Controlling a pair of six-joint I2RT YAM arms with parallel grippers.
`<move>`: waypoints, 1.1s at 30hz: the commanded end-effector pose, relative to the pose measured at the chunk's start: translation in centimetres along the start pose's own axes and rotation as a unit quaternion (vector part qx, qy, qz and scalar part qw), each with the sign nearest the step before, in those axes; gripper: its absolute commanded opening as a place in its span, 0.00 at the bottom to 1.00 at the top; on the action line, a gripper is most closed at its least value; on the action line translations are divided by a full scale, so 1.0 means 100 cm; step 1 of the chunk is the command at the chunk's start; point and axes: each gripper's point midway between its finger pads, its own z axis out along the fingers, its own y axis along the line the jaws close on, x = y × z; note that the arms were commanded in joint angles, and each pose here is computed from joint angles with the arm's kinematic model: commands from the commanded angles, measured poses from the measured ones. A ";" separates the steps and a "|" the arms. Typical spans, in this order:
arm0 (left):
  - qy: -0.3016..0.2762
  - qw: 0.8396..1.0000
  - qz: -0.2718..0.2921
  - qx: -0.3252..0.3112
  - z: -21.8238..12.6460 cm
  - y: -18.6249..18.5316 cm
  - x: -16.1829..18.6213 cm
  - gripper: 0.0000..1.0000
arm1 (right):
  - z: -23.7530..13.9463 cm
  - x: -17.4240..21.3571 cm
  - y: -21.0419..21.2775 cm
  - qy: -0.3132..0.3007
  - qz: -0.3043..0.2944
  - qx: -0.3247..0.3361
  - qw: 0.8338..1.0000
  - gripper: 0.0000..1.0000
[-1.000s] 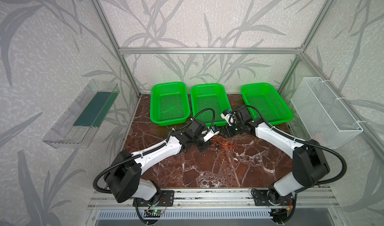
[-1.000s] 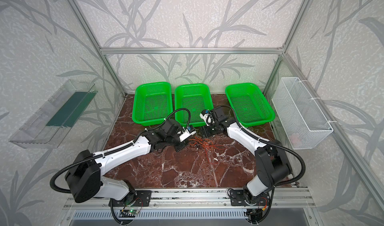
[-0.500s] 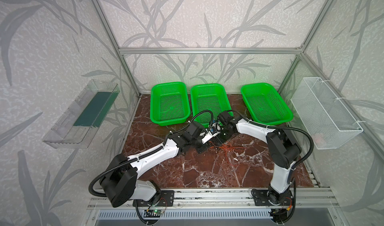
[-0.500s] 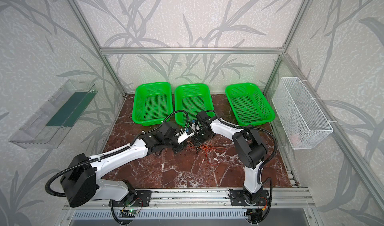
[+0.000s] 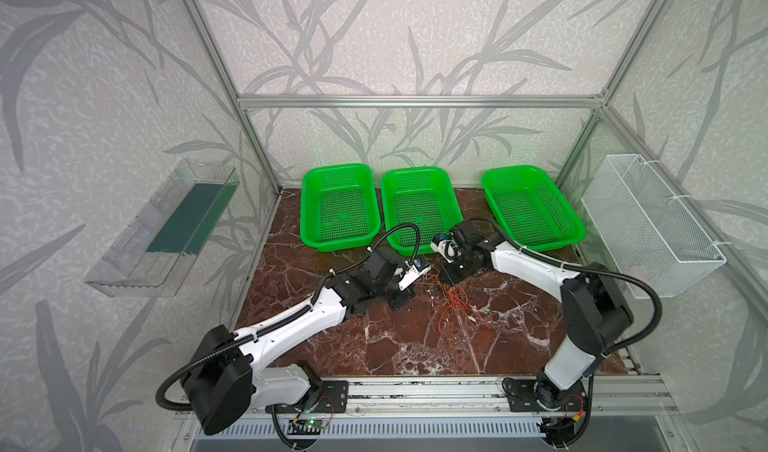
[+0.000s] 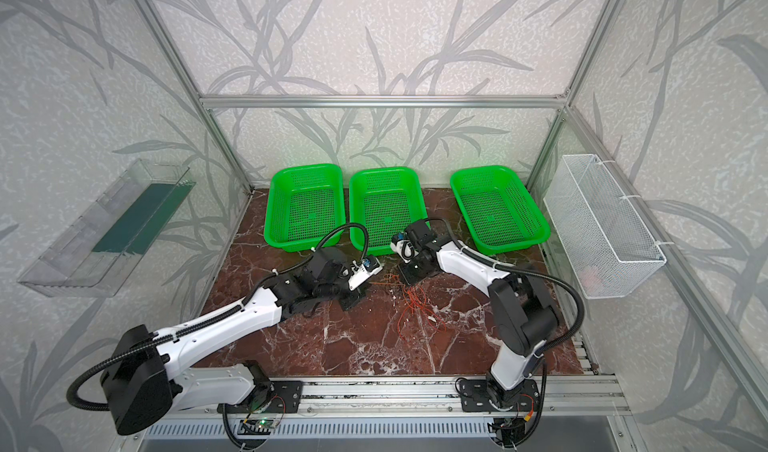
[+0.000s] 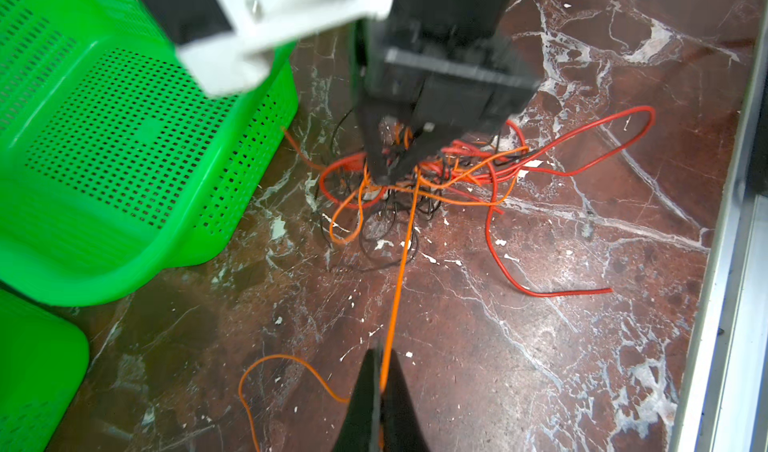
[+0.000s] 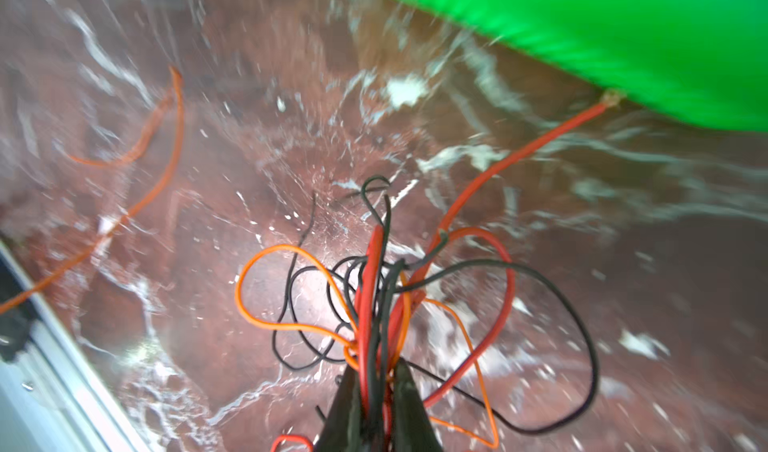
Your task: Untangle the cables
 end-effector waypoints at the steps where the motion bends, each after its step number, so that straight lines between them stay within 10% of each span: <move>1: -0.033 0.995 -0.013 -0.089 -0.029 0.030 -0.010 0.00 | -0.027 0.007 -0.044 -0.031 0.054 0.077 0.995 0.05; 33: 0.015 0.950 -0.176 -0.258 -0.101 0.137 0.077 0.00 | -0.107 0.039 -0.133 -0.160 0.200 0.159 0.954 0.04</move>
